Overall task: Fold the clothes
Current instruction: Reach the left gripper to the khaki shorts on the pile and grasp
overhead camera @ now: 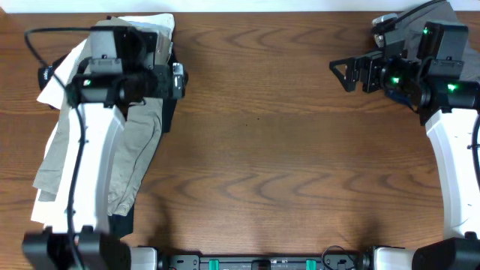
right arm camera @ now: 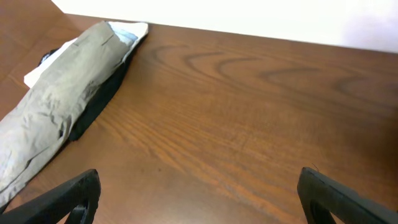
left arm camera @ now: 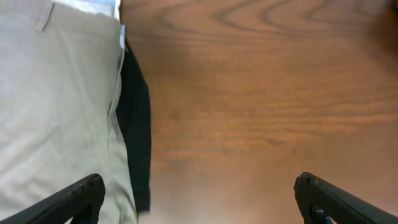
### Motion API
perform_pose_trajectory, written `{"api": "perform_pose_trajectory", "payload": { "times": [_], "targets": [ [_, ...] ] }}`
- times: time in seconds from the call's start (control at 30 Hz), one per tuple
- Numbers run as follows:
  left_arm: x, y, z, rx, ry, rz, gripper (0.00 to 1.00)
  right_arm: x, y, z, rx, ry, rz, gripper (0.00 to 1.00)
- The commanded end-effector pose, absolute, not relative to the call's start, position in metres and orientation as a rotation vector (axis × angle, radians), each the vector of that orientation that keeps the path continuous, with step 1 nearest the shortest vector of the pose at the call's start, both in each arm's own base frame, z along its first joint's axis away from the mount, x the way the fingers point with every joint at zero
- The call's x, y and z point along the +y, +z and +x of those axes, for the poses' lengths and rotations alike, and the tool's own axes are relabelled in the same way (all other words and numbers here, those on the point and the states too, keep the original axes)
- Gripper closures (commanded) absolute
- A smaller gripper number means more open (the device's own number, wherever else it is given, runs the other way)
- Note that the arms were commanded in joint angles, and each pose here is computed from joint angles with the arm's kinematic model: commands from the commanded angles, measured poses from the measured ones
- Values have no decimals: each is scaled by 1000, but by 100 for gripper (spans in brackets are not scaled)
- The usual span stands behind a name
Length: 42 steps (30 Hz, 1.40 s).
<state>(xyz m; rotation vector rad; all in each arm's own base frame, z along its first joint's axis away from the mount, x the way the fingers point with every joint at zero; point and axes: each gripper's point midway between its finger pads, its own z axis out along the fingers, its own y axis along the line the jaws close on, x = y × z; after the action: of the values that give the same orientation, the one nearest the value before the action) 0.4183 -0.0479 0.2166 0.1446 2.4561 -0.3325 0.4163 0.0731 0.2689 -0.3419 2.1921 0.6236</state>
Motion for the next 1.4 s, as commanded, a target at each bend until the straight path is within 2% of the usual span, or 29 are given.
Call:
{"api": "perform_pose_trajectory", "payload": {
  "times": [0.0,0.27,0.33,0.47,0.63,0.73,1.03,1.1,1.23,1.37],
  "targets": [
    [-33,201,441,2466,-229,86,2,81,283,418,2145,630,-398,1],
    [13,145,484,2490,98,-56,0,81,271,415,2176,642,-389,1],
    [17,132,491,2495,129,-66,7,81,267,414,2185,646,-386,1],
    [26,108,498,2517,191,-84,28,82,260,412,2213,657,-378,2],
    [28,78,504,2549,212,-87,30,81,250,411,2250,667,-366,3],
    [29,60,503,2587,217,-85,35,81,246,411,2263,668,-361,4],
    [37,35,502,2624,234,-102,37,81,245,412,2265,668,-361,4],
    [37,35,504,2619,234,-103,40,81,245,412,2262,667,-362,4],
    [37,37,507,2601,232,-105,55,81,246,413,2259,666,-363,4],
    [37,36,507,2605,232,-104,57,81,246,413,2259,667,-362,5]
  ]
}}
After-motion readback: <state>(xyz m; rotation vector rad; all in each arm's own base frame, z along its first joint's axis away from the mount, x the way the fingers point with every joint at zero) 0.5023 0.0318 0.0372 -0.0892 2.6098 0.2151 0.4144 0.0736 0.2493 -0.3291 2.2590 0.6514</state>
